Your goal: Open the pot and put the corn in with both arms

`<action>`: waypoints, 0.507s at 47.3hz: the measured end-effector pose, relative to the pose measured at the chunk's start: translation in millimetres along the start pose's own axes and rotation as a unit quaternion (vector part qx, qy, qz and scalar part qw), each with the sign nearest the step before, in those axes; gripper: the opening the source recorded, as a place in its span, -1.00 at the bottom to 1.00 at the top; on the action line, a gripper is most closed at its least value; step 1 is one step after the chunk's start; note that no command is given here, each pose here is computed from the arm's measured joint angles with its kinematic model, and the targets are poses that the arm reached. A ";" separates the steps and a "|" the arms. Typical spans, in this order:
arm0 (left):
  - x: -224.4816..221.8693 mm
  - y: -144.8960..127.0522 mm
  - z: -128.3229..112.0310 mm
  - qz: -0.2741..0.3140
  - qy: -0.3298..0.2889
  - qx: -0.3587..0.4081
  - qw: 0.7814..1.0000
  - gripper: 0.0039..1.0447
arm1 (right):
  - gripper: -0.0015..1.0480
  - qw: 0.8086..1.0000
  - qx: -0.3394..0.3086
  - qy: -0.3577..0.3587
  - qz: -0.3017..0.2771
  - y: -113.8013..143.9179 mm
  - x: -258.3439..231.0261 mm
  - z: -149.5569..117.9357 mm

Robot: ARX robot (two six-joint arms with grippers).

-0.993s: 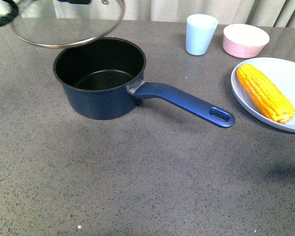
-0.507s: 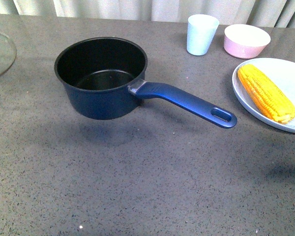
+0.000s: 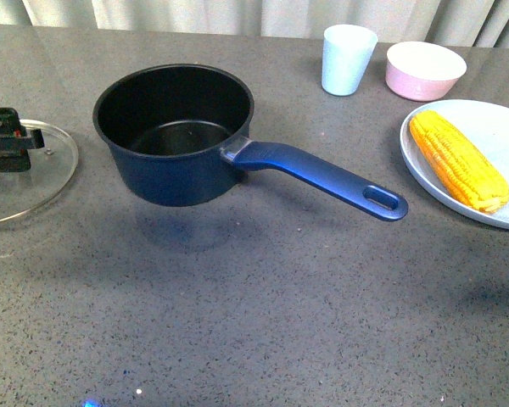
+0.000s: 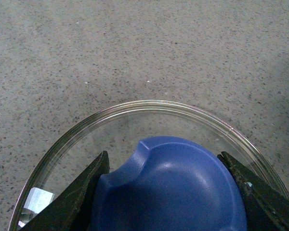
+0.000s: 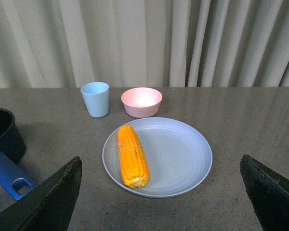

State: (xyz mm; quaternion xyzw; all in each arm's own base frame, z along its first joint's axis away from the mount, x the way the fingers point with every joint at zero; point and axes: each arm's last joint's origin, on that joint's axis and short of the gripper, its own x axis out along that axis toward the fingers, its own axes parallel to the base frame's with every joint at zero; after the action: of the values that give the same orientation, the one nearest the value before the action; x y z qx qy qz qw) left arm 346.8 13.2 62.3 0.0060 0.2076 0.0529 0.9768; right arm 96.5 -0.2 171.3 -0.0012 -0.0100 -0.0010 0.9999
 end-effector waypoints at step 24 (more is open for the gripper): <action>4.2 -10.6 -13.9 -0.013 0.008 -0.021 1.000 0.13 | 0.83 1.000 0.000 0.000 0.000 0.0 0.0 0.0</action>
State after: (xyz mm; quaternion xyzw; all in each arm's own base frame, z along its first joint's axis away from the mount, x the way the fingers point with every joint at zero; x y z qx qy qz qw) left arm 346.1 2.9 47.6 -0.0178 0.2143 0.0450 0.9756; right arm 96.5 -0.2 171.3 -0.0014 -0.0100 -0.0010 0.9999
